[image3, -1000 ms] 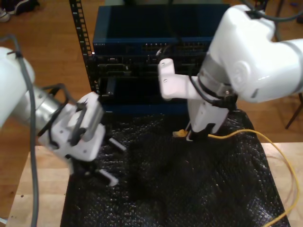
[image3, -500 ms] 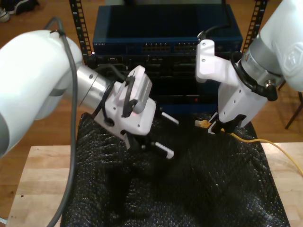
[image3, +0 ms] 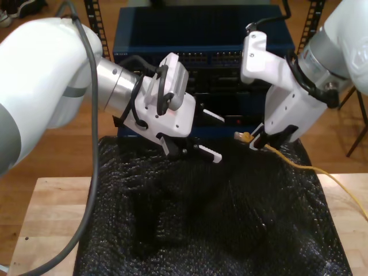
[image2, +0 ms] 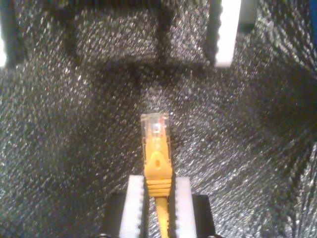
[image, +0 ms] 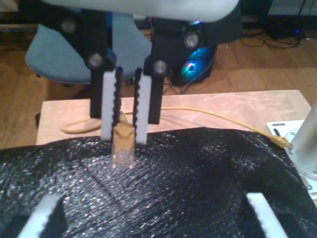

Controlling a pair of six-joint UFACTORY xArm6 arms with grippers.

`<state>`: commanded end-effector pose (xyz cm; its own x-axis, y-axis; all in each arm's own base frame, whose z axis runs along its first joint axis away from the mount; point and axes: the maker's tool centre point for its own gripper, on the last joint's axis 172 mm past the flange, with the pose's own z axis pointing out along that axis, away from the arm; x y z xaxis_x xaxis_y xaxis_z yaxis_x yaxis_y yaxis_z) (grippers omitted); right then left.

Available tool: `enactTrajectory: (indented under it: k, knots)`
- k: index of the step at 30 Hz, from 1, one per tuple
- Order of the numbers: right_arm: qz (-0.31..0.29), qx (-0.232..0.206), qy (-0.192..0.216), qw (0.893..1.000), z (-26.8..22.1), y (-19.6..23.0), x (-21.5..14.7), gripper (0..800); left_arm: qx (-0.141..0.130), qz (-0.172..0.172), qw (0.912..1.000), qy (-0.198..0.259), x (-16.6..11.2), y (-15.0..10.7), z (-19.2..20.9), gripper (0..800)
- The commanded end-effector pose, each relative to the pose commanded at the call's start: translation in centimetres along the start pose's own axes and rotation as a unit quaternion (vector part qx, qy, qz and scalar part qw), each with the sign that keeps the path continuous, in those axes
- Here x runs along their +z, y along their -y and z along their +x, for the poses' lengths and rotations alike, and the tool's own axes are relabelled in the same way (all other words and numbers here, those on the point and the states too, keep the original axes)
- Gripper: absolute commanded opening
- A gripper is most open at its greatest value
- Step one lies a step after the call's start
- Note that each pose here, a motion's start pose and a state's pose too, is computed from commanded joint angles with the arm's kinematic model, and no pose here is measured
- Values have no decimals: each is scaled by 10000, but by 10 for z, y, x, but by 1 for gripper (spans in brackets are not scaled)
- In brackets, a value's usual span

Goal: Grab the cable and plug it in

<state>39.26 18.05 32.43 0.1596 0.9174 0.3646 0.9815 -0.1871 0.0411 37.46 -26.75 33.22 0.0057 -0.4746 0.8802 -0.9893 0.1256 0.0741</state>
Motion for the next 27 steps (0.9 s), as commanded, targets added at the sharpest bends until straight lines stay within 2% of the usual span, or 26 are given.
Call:
enactTrajectory:
  k: [16,27]
  knots:
    - [149,157,-253,9994,23,-5,2,4,102,113,9999,-11,-9,6,2,800]
    - [303,-83,-242,9992,42,13,9,4,86,247,9995,-190,-15,14,12,800]
